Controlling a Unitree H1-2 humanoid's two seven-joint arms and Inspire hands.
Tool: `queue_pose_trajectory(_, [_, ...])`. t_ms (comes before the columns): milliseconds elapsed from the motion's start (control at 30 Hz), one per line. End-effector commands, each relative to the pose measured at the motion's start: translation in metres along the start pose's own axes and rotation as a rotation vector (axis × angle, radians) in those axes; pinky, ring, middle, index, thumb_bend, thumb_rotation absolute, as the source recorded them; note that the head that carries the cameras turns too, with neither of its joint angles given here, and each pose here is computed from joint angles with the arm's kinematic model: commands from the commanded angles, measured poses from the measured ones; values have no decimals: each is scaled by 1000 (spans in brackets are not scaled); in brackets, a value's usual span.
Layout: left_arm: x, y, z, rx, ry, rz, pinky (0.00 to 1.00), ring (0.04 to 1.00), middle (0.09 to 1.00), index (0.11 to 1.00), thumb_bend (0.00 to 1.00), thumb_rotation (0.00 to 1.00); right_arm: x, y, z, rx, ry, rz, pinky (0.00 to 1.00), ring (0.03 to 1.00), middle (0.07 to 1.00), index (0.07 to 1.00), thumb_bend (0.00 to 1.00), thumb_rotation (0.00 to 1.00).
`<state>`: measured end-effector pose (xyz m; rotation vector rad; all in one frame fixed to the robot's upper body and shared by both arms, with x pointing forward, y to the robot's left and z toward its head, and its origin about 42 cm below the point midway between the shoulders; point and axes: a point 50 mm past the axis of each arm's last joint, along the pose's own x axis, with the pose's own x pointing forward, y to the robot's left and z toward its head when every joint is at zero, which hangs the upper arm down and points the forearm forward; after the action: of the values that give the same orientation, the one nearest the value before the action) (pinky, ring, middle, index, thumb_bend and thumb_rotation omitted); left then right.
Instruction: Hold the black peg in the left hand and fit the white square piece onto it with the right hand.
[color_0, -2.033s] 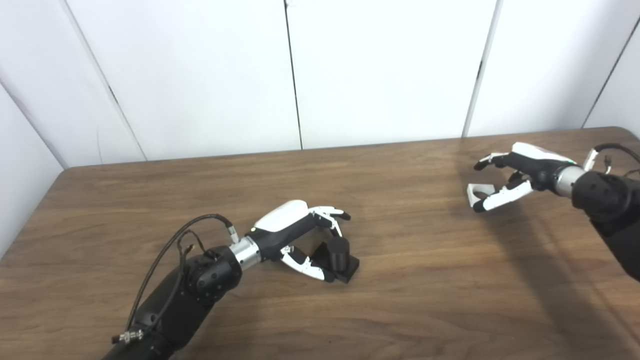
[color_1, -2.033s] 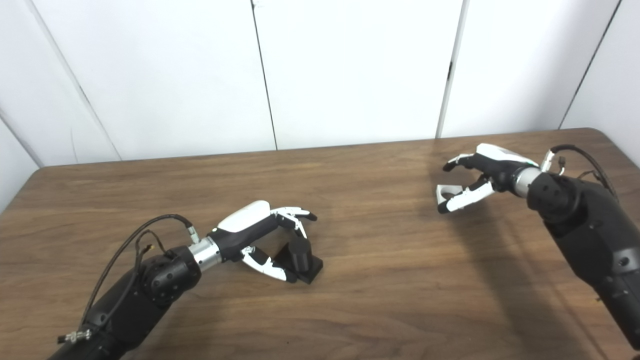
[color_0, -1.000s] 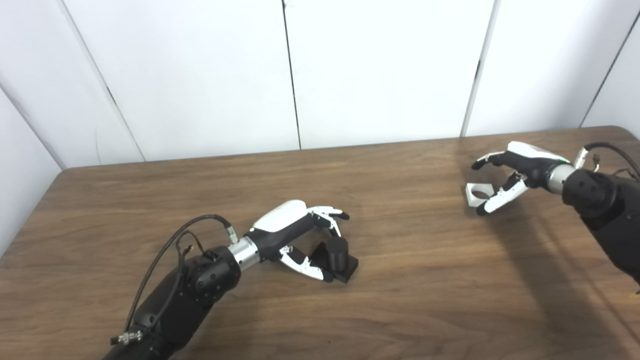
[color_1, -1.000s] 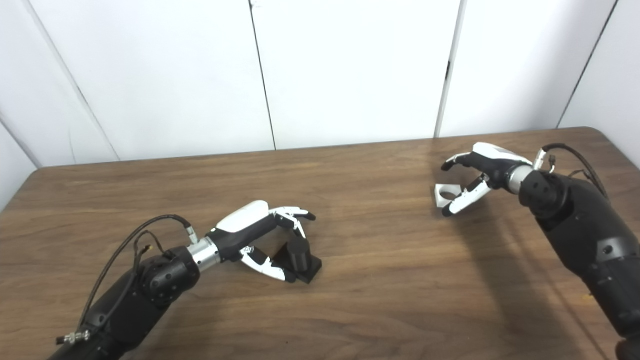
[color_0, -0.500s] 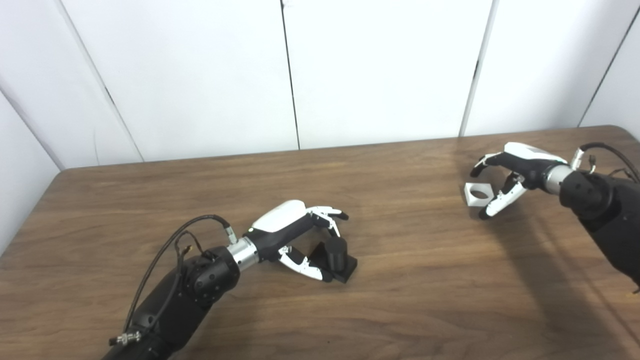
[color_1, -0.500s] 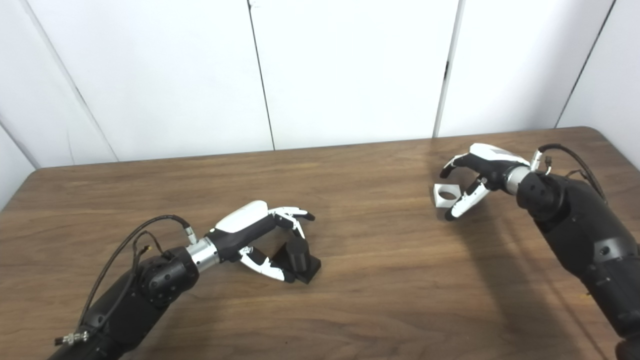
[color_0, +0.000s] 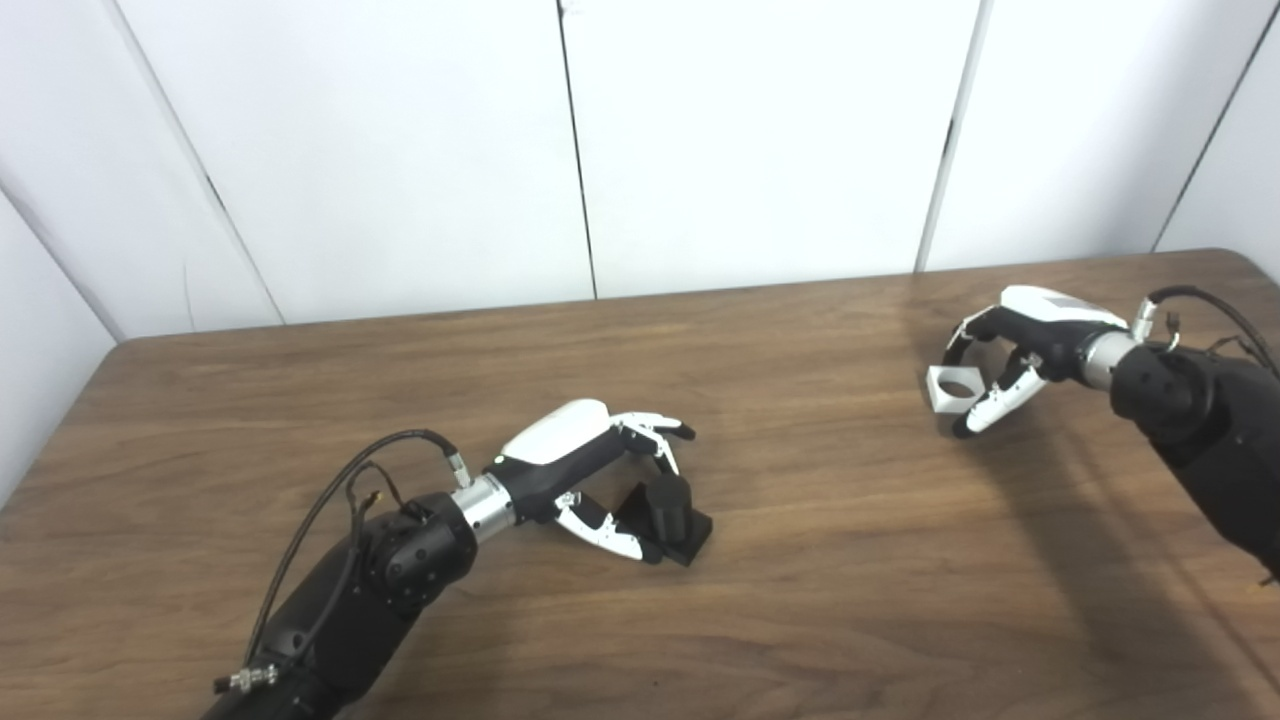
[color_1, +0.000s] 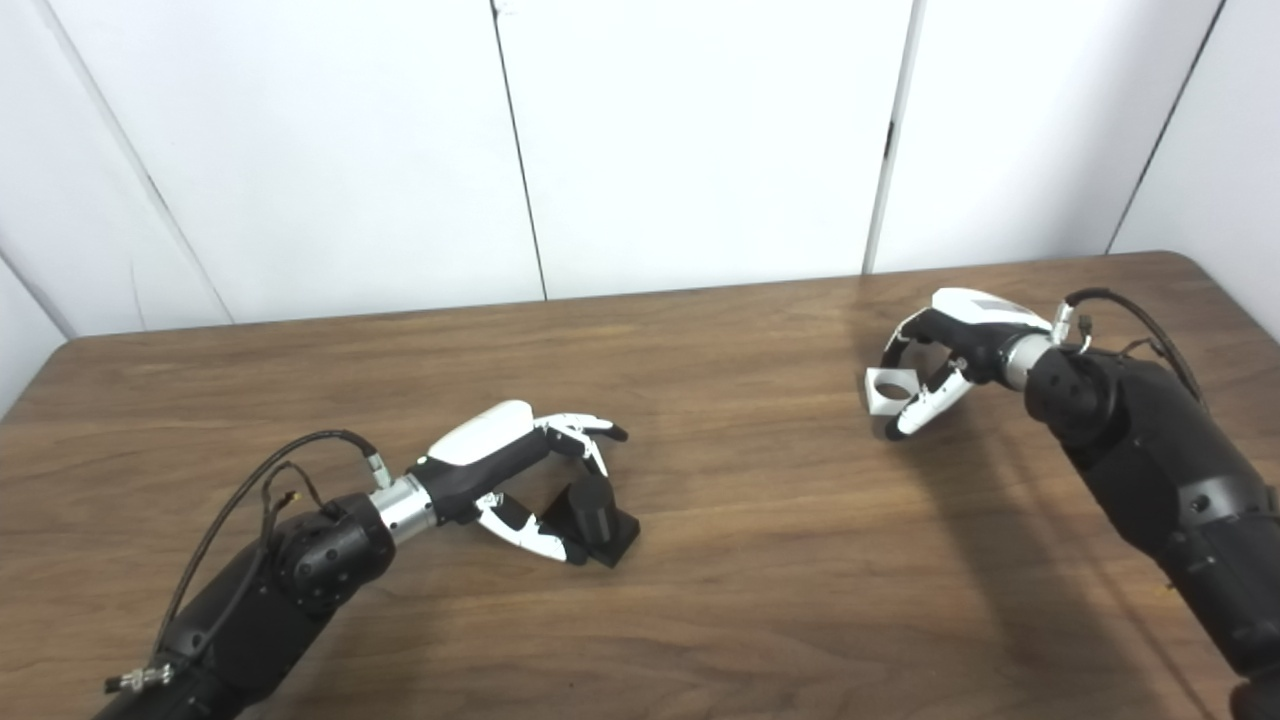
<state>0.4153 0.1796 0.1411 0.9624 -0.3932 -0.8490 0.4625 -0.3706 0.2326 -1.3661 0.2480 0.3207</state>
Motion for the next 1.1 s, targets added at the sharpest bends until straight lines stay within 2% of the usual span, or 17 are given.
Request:
queue_pose_trajectory(0, [-41,-45,-35,3,205,-221,760,895,876,492,522,70,-1,0,-12,-15,49,15,763,865,876,625,716,263])
queue_pose_trajectory(67, [-42,-45,-35,3,205,-222,759,895,876,492,522,71,0,1,-12,-15,51,10,763,859,869,616,711,257])
queue_pose_trajectory(133, [-42,-45,-35,3,207,-223,759,894,878,492,522,71,0,2,-13,-17,55,7,766,858,867,534,580,189])
queue_pose_trajectory(233, [-42,-45,-35,1,207,-224,764,897,878,492,522,71,1,4,-13,-23,61,-3,767,854,858,497,524,157])
queue_pose_trajectory(767, [-43,-45,-34,0,207,-220,776,896,875,492,522,69,2,13,-17,-54,64,-34,774,858,827,486,520,138])
queue_pose_trajectory(1067, [-41,-45,-34,-2,209,-223,759,899,878,492,522,70,-7,6,-19,-42,42,-138,845,887,812,485,520,134])
